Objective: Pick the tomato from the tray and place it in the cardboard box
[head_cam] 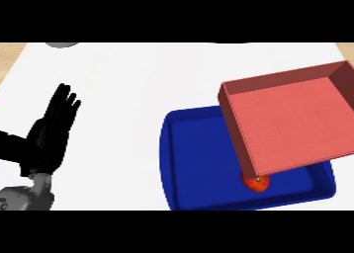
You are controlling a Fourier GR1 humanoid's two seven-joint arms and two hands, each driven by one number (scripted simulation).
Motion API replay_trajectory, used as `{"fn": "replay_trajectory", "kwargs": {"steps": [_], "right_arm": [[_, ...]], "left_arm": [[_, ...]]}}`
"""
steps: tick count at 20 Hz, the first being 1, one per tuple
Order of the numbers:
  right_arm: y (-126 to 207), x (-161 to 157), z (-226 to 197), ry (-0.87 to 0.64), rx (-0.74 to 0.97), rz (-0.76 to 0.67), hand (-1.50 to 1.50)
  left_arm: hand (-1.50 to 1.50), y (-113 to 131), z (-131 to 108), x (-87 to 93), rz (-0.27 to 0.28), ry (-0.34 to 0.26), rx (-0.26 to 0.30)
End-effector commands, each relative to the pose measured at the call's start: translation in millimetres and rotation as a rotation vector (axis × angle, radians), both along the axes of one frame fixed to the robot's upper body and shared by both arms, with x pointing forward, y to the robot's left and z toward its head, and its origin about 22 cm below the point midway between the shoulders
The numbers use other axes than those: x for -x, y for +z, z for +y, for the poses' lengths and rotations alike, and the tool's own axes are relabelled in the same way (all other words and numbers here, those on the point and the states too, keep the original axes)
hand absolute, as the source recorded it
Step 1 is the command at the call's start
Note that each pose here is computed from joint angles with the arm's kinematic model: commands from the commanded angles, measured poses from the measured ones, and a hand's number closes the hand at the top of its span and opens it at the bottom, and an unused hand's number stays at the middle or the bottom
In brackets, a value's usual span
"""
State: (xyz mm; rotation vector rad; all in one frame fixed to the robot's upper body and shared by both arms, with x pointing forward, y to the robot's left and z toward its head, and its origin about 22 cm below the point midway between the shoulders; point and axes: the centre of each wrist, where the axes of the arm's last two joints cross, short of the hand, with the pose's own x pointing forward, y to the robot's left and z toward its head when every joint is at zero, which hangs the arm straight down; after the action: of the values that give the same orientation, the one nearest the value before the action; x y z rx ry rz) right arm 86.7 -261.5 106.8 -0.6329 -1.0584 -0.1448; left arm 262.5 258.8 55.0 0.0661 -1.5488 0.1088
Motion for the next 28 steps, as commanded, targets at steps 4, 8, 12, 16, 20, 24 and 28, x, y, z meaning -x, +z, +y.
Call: {"fn": "replay_trajectory", "kwargs": {"steps": [4, 8, 12, 16, 20, 24, 28], "right_arm": [[-7.0, -30.0, 21.4, -0.024, -0.034, 0.061, -1.5], [-12.4, -40.0, 38.2, 0.019, -0.048, 0.059, -1.5], [-27.9, -47.1, 48.2, -0.014, -0.043, 0.082, -1.5], [-32.3, -46.9, 38.9, -0.027, -0.008, 0.078, -1.5], [-36.7, -71.9, 49.9, -0.036, -0.047, 0.065, -1.5], [-26.4, -61.8, 44.5, -0.024, -0.049, 0.087, -1.5], [-42.8, -81.4, 58.7, -0.016, -0.038, 0.09, -1.5]], "left_arm": [[0.0, 17.6, 4.2, -5.2, -0.019, -0.001, -0.015], [0.0, -3.6, -4.8, 4.6, -0.004, -0.001, -0.008], [0.0, 4.4, -5.3, -2.5, 0.014, 0.014, -0.004], [0.0, 8.0, 13.8, 5.2, 0.008, -0.003, -0.006], [0.0, 18.2, 23.8, 2.1, -0.005, 0.007, -0.02], [0.0, -11.2, 12.8, 8.4, 0.002, 0.015, -0.01], [0.0, 2.8, -1.8, -16.6, -0.002, 0.006, 0.002]]}}
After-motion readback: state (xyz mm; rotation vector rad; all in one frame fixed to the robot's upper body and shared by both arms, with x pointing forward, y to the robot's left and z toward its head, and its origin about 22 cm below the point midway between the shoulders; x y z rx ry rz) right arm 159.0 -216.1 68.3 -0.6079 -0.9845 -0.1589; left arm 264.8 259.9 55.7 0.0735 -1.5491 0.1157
